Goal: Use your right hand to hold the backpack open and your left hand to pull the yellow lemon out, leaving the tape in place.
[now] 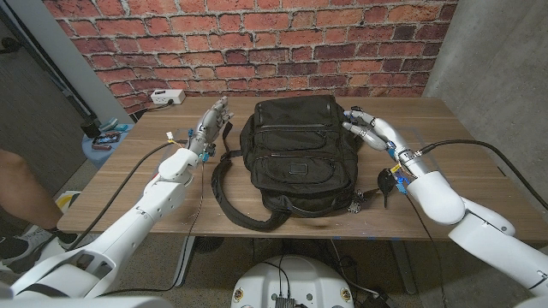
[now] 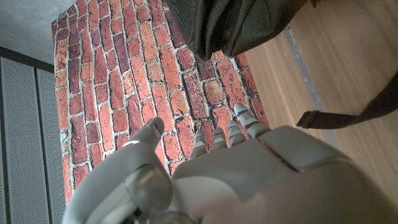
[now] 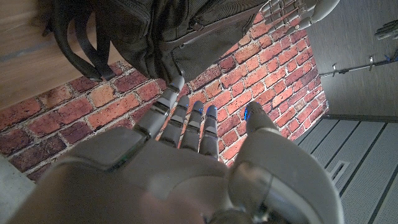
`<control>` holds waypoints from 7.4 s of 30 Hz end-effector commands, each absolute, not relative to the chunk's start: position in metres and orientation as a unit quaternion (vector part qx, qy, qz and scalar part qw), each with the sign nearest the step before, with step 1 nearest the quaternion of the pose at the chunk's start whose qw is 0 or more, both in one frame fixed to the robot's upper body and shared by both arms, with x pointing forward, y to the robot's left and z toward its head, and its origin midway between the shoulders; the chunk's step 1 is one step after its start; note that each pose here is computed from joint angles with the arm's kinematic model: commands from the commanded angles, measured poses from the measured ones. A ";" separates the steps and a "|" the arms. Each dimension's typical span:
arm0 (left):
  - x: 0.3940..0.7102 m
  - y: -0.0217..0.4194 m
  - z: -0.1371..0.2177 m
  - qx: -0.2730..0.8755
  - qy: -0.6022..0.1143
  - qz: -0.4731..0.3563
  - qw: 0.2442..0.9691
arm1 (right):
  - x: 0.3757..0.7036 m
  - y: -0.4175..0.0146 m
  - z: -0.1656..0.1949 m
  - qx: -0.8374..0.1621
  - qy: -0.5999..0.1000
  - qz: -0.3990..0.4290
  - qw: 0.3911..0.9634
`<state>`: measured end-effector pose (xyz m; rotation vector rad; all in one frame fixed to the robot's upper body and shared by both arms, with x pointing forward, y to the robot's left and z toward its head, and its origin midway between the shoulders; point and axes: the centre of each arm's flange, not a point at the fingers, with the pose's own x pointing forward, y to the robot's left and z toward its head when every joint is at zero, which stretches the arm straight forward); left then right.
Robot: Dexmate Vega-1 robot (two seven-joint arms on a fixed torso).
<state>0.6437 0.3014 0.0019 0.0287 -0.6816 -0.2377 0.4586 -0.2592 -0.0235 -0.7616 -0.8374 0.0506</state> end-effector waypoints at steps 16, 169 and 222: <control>0.642 0.300 0.010 0.026 -0.344 -0.128 0.930 | 0.416 -0.251 -0.043 -0.449 -0.398 -0.003 0.800; 0.613 0.269 0.018 0.056 -0.377 -0.117 0.917 | 0.413 -0.247 -0.148 -0.631 -0.554 -0.159 0.520; 0.610 0.279 -0.003 0.040 -0.362 -0.101 0.926 | 0.448 -0.242 -0.149 -0.594 -0.556 -0.128 0.567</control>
